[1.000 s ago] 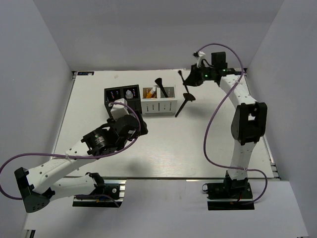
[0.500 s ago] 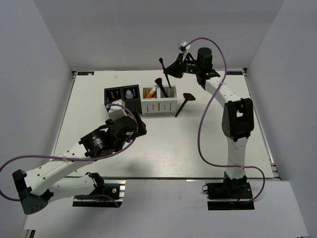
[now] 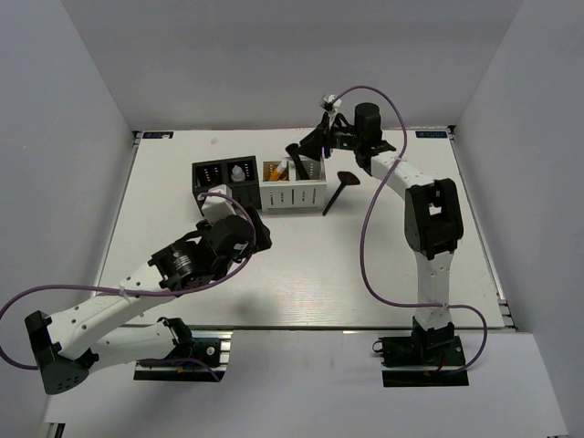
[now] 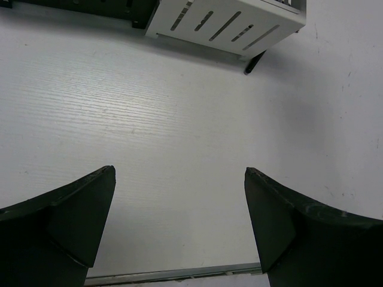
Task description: Organize the makeup
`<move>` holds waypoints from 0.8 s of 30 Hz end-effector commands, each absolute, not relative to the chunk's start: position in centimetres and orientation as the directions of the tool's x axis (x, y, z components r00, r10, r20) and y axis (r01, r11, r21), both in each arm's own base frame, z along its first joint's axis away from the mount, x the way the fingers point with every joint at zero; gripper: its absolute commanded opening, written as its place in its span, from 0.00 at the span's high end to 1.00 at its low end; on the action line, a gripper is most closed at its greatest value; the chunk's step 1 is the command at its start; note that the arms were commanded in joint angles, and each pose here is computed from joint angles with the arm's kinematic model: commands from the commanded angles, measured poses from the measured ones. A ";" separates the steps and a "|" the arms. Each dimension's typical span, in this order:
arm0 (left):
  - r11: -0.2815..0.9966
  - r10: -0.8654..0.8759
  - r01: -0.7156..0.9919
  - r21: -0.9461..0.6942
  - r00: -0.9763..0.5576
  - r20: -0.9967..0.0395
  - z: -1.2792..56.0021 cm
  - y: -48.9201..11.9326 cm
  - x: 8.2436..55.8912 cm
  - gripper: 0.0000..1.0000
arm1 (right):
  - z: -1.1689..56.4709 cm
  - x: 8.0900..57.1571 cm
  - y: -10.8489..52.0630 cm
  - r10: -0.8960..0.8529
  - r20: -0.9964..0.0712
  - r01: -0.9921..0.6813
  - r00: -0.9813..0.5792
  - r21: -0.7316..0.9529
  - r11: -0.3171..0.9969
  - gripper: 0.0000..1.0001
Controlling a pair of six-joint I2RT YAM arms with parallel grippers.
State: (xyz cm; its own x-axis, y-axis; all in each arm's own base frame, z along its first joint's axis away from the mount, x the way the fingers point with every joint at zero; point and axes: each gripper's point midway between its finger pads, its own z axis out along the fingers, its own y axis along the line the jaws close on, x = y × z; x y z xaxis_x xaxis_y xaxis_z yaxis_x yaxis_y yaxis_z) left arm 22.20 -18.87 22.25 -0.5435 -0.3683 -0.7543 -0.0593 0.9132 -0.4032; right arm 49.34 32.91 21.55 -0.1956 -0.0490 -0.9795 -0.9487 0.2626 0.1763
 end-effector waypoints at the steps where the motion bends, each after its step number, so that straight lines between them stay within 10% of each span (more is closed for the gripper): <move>1: 0.902 -0.387 -0.050 -0.429 -0.534 -0.752 22.7 -19.2 22.3 0.02 | 25.4 48.9 32.0 -0.030 -0.995 -0.958 -0.095 0.084 0.273 0.48; 5: 0.902 -0.388 -0.050 -0.429 -0.532 -0.753 22.8 -19.1 22.2 0.02 | 28.0 49.9 30.1 -0.001 -0.997 -0.934 -0.084 0.078 0.349 0.49; 10: 0.892 -0.407 -0.053 -0.448 -0.521 -0.750 22.7 -18.8 22.1 0.02 | 30.6 53.2 25.9 0.026 -0.982 -0.742 -0.186 0.158 0.651 0.87; 15: 0.886 -0.418 -0.049 -0.460 -0.513 -0.750 22.6 -18.7 22.0 0.02 | 25.6 52.6 21.3 -0.049 -0.928 -0.584 -0.368 0.190 0.789 0.99; 22: 0.887 -0.413 -0.042 -0.460 -0.518 -0.749 22.3 -18.7 21.9 0.02 | 17.1 50.6 18.2 -0.021 -0.736 -0.400 -0.677 0.344 0.849 0.98; 24: 0.885 -0.418 -0.045 -0.463 -0.516 -0.748 22.2 -18.4 21.8 0.02 | 16.7 51.0 17.6 -0.008 -0.724 -0.345 -0.689 0.319 0.883 0.69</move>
